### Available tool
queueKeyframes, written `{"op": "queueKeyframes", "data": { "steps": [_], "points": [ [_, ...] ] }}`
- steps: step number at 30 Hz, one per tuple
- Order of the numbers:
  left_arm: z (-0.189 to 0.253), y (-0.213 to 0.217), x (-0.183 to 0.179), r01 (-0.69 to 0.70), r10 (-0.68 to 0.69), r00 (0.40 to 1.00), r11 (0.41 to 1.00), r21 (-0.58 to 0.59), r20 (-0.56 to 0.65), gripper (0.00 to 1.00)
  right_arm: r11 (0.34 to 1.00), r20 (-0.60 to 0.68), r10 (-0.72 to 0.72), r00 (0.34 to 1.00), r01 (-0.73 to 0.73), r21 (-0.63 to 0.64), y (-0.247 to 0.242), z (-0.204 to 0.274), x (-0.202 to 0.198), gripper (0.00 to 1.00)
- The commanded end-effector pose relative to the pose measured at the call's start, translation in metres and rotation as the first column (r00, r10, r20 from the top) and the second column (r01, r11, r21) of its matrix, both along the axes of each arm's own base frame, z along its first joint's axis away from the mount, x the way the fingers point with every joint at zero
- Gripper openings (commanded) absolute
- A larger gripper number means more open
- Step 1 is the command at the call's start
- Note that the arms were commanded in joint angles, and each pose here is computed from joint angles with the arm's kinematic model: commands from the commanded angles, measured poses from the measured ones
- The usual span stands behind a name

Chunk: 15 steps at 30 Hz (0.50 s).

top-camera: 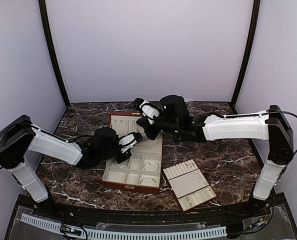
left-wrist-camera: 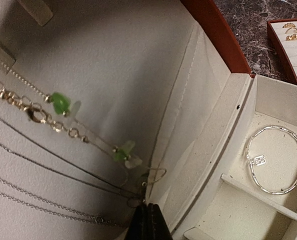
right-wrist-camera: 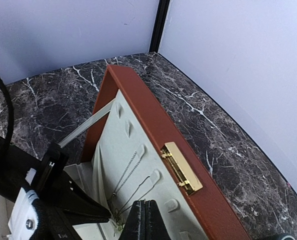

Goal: Organize the mixed jewelry

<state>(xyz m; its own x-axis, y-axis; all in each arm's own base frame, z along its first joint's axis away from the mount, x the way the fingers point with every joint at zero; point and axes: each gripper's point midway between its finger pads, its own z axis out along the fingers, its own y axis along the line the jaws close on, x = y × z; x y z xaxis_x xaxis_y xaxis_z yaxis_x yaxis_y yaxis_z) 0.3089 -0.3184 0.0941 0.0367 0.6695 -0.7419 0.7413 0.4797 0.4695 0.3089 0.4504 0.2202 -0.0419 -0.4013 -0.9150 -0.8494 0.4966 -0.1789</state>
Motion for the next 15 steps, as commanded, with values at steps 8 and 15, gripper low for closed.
{"op": "queueKeyframes", "data": {
  "steps": [8,15],
  "points": [
    [-0.015,-0.010,-0.031,0.109,-0.107,0.991,0.994,0.012,-0.079,0.00,0.996,0.065,-0.090,0.994,0.090,0.009,0.005,0.003,0.022,0.00],
    [-0.020,-0.013,-0.034,0.121,-0.118,0.989,0.992,0.022,-0.088,0.00,0.993,0.091,-0.093,0.992,0.086,0.076,0.011,0.028,0.022,0.00]
  ]
}}
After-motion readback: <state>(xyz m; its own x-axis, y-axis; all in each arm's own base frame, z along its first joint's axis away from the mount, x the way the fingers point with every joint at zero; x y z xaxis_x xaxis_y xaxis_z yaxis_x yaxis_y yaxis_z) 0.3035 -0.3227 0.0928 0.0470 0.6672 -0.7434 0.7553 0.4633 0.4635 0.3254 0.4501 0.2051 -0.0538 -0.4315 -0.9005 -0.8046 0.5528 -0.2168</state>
